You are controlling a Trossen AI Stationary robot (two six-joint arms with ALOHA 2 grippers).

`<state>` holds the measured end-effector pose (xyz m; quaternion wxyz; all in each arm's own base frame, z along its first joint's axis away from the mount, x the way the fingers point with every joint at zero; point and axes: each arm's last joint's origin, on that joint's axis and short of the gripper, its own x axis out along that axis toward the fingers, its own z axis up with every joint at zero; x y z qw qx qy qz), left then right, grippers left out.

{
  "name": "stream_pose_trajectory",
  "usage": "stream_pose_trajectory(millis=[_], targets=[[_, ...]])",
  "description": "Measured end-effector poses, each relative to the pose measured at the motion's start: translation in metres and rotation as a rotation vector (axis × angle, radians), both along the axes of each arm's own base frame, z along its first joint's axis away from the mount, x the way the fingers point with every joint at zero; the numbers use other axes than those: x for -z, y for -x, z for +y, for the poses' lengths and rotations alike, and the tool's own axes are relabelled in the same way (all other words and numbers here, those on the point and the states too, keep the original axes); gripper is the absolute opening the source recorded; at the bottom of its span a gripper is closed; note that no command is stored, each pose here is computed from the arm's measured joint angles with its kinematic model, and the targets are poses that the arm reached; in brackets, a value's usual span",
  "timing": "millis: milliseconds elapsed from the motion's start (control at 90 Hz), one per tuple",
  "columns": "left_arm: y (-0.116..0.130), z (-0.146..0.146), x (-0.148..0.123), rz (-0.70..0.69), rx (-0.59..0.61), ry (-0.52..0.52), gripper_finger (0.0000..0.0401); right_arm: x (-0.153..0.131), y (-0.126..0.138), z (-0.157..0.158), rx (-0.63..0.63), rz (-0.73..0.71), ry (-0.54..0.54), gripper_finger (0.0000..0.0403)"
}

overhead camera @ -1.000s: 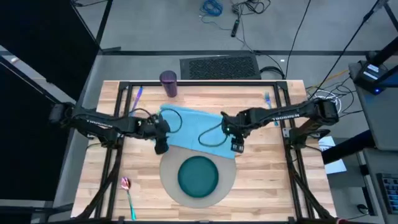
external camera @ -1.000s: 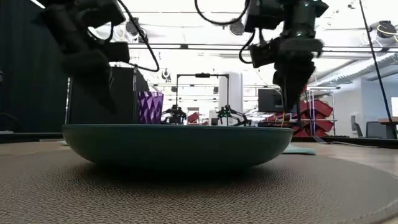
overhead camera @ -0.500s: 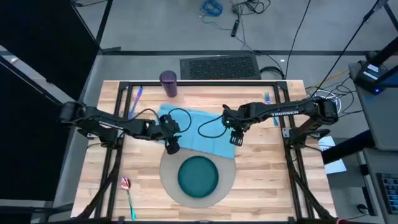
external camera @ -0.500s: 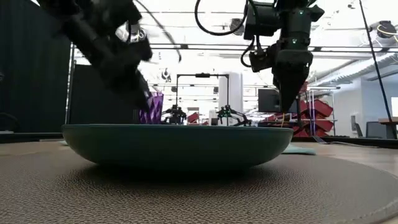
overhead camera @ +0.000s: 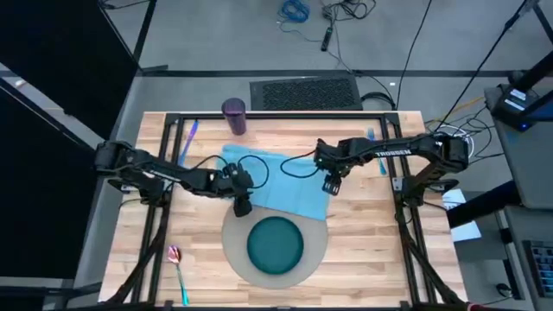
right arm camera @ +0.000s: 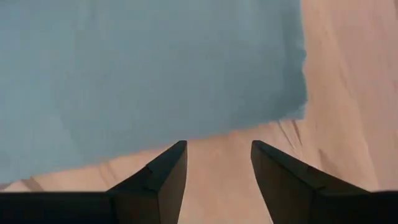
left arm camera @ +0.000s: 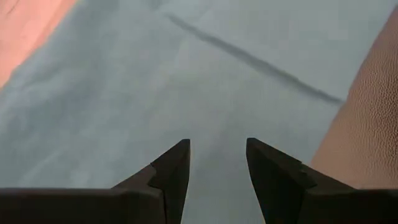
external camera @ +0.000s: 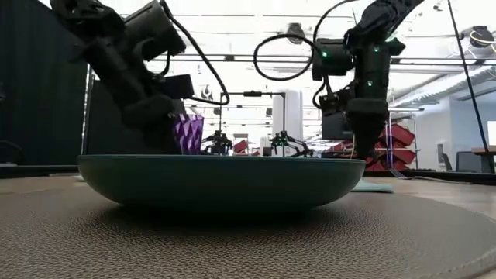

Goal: Set table place
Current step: Fold the blue table napkin

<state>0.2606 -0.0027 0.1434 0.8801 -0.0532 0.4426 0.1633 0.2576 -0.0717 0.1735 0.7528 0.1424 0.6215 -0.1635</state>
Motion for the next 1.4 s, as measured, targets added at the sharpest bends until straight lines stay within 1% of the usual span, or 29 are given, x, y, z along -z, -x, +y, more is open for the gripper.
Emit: stream_pose_trajectory(millis=[89, 256, 322, 400, 456, 533, 644, 811, 911, 1011, 1100, 1144, 1244, 1400], targets=[[0.0, 0.0, 0.0, 0.0, 0.0, 0.002, 0.0144, 0.001, -0.002, 0.0, -0.007, -0.035, -0.006, 0.017], [0.0, 0.0, 0.0, 0.0, 0.0, 0.002, 0.0144, 0.006, -0.006, 0.001, -0.024, -0.133, -0.092, 0.017], [0.0, 0.0, 0.0, 0.0, 0.0, 0.002, 0.0144, 0.008, -0.006, 0.002, -0.029, -0.148, -0.128, 0.017], [0.0, 0.001, -0.001, -0.003, -0.013, -0.021, 0.0144, 0.009, -0.005, 0.005, -0.026, -0.155, -0.199, 0.017], [0.0, 0.002, -0.002, -0.007, -0.024, -0.045, 0.0144, 0.009, -0.006, 0.01, -0.036, -0.165, -0.252, 0.017], [0.0, 0.005, -0.002, -0.007, -0.039, -0.053, 0.0144, 0.009, -0.009, 0.021, -0.056, -0.182, -0.315, 0.017], [0.0, 0.008, -0.002, -0.002, -0.036, -0.063, 0.0144, 0.007, -0.014, 0.041, -0.094, -0.192, -0.376, 0.017], [-0.001, 0.014, -0.002, -0.009, -0.046, -0.073, 0.0144, 0.008, -0.02, 0.067, -0.142, -0.196, -0.392, 0.017], [-0.002, 0.015, -0.004, -0.026, -0.038, -0.081, 0.0144, 0.015, -0.024, 0.073, -0.138, -0.187, -0.358, 0.017], [-0.003, 0.015, -0.004, -0.037, -0.034, -0.076, 0.0144, 0.025, -0.026, 0.071, -0.119, -0.15, -0.349, 0.017], [-0.003, 0.015, -0.004, -0.035, -0.033, -0.073, 0.0144, 0.034, -0.028, 0.067, -0.102, -0.119, -0.307, 0.017], [-0.003, 0.015, -0.004, -0.033, -0.027, -0.065, 0.0144, 0.035, -0.029, 0.064, -0.098, -0.12, -0.291, 0.017], [-0.003, 0.014, -0.004, -0.031, -0.02, -0.053, 0.0144, 0.037, -0.029, 0.06, -0.097, -0.117, -0.292, 0.017], [-0.003, 0.014, -0.004, -0.031, -0.019, -0.052, 0.0144, 0.03, -0.023, 0.055, -0.089, -0.105, -0.258, 0.017]])
